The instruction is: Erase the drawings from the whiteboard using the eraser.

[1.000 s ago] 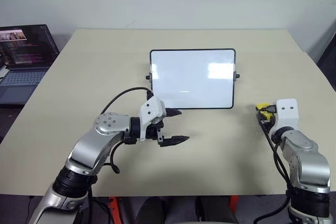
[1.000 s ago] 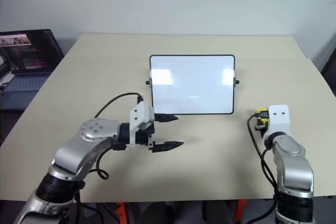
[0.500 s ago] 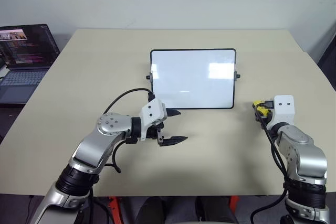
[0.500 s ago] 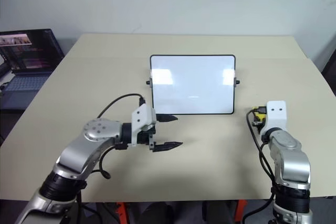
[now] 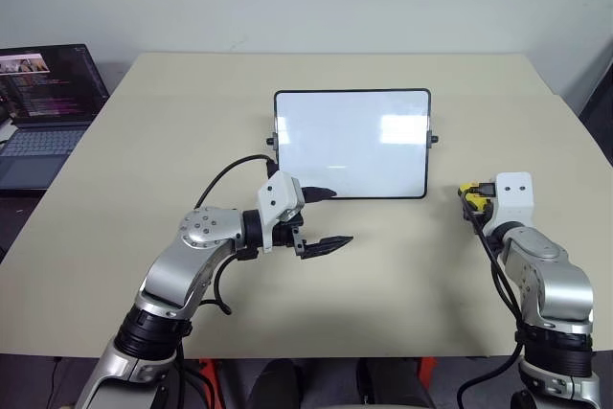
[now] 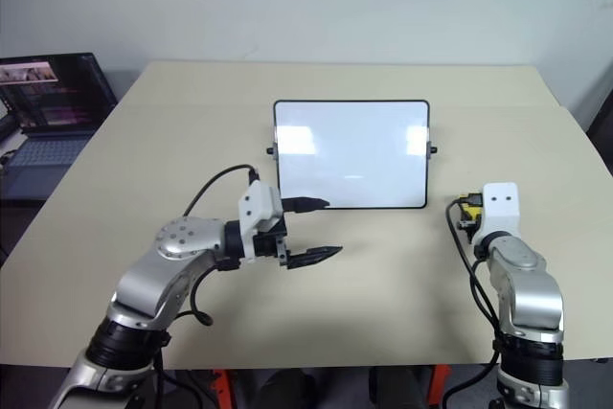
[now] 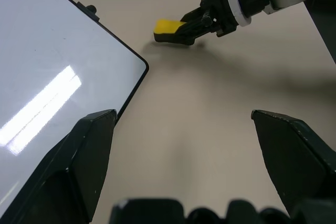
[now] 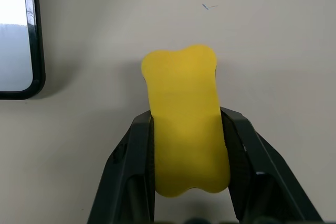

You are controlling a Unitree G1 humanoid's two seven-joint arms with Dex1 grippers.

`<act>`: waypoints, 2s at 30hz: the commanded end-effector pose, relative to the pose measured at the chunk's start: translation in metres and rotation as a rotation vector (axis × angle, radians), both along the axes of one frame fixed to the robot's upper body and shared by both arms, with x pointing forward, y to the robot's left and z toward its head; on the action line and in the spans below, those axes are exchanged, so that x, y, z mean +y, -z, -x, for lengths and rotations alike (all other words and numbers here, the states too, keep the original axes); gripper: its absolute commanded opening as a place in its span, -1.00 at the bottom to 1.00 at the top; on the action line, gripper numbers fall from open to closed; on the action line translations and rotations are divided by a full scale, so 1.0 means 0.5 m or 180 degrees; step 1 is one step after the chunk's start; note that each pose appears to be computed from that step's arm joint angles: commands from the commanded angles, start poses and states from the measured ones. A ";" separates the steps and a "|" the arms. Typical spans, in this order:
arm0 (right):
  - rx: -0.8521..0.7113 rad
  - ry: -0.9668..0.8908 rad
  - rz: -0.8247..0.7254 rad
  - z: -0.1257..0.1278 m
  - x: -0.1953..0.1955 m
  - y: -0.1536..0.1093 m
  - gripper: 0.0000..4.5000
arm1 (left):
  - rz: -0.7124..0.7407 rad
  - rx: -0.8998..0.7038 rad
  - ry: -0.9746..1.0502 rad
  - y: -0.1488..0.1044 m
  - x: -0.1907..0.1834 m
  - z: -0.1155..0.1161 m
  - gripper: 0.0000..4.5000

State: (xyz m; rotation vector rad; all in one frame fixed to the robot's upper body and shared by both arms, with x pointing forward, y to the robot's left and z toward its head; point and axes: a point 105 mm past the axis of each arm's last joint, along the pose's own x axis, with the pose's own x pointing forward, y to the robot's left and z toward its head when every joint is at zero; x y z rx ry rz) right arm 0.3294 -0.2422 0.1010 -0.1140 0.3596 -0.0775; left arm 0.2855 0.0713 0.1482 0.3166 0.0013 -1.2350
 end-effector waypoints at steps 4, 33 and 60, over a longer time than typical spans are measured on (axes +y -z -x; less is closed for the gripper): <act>-0.0111 -0.0026 0.0003 -0.006 0.005 -0.020 -0.38 | 0.0105 -0.0195 0.0055 -0.030 -0.004 0.006 1.00; -0.0417 -0.0032 0.0113 -0.003 0.008 -0.075 0.99 | 0.0119 -0.0356 -0.0340 -0.042 0.021 -0.019 1.00; -0.1098 0.0357 0.0092 0.175 -0.021 -0.017 0.99 | 0.0823 -0.0147 -0.3530 0.113 0.196 0.018 1.00</act>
